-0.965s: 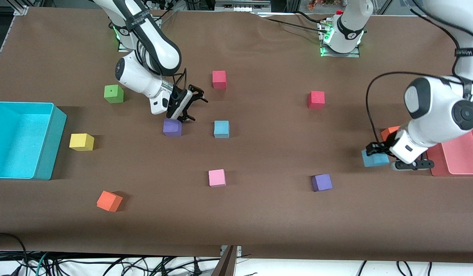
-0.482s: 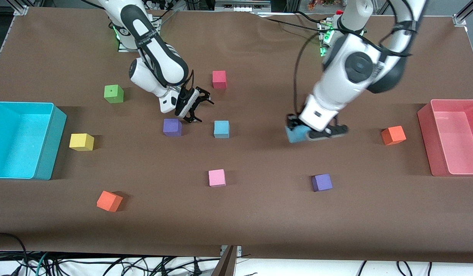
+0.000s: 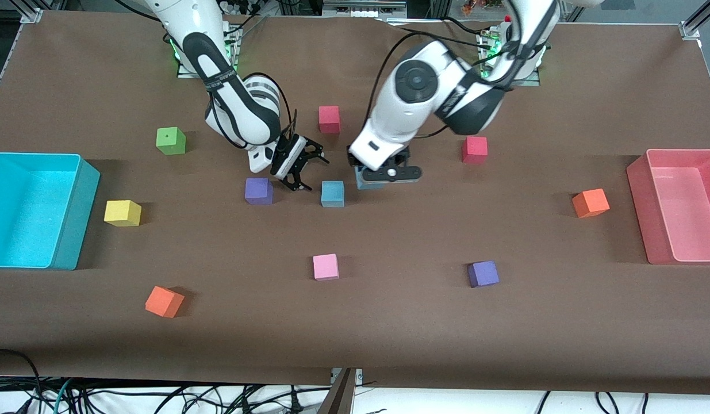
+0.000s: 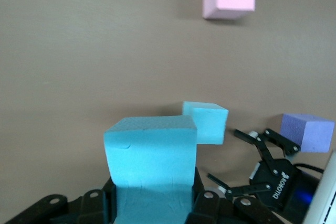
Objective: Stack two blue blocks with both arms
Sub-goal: 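Carry the cube with the left gripper over the placed cube while the right gripper waits, then lower the held cube onto the placed light blue cube with the left gripper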
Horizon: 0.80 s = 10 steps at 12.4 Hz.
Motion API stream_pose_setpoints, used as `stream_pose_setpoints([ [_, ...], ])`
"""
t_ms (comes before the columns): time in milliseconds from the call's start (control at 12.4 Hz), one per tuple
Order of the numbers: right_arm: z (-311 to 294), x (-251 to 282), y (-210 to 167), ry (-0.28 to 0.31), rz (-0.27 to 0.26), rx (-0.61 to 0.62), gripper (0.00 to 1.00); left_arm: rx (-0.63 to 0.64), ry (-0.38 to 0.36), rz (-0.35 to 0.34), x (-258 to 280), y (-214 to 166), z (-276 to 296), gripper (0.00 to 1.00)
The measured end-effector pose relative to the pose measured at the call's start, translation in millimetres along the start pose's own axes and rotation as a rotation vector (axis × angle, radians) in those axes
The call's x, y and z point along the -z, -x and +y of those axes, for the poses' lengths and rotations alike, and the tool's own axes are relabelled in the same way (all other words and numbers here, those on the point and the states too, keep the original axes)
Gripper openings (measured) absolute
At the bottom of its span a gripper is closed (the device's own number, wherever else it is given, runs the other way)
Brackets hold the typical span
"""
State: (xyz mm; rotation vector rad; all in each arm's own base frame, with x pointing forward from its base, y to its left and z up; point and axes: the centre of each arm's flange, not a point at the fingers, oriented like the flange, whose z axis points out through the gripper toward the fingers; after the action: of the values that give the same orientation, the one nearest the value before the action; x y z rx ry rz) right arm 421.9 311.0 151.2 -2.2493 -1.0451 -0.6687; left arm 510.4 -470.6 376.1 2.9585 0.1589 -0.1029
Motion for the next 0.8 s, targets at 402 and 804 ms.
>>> stream_pose_setpoints([
  [402,4,-7,-7,0.003,0.013,0.001,1.0,-0.052,-0.029,0.026,-50,-14,37,0.52],
  [804,6,-10,-5,0.003,0.009,-0.002,1.0,-0.088,-0.059,0.018,-88,0,57,0.52],
])
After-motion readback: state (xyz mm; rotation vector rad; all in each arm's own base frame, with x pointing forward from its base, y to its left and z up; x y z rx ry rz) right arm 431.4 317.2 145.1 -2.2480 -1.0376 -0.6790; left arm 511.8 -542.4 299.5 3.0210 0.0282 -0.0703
